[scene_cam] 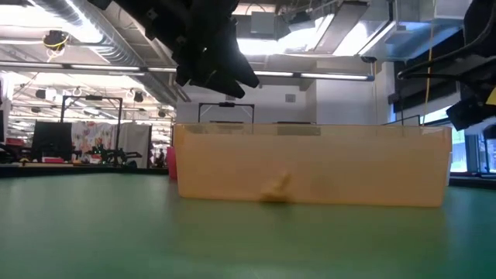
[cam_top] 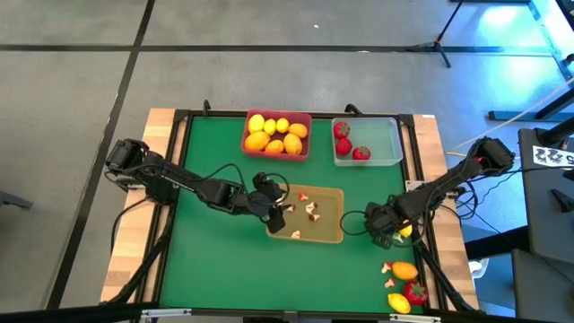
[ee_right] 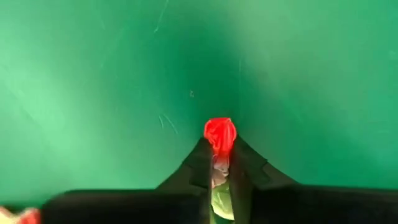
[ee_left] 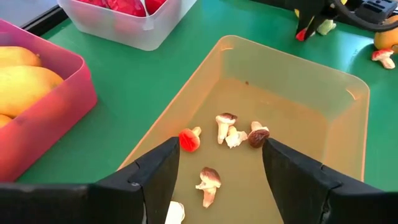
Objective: Sort produce into baskets
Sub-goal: Put the red mushroom into the orange bin
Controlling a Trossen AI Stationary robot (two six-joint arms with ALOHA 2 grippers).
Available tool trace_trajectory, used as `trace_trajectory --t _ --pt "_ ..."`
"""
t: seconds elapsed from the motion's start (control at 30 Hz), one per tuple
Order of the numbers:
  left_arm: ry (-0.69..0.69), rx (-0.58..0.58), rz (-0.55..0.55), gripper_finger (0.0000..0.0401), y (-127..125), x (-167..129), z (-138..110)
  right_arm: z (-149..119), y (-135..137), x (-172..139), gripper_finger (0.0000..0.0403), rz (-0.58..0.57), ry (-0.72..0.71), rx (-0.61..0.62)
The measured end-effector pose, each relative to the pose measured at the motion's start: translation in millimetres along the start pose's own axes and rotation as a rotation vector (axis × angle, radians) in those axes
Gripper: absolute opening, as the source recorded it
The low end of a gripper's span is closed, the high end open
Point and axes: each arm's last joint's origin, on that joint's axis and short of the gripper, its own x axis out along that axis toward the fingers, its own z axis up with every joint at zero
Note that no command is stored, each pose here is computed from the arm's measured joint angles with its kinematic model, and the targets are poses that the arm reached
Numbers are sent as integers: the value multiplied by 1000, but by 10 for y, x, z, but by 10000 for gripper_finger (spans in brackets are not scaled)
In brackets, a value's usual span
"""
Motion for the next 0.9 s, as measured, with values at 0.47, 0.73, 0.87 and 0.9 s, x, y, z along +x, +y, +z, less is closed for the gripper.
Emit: trace_trajectory --t 0.47,0.73,0.87,0.9 --pt "-5 -17 9 225 2 0 2 331 398 -814 48 -40 -464 -213" --pt "-11 -6 7 225 0 0 8 528 547 -875 58 -47 -739 -252" --pt "-12 0 7 225 -1 0 9 644 534 -869 66 -47 -765 -243" --pt "-12 0 7 225 -1 0 9 681 529 -868 74 -43 -773 -229"
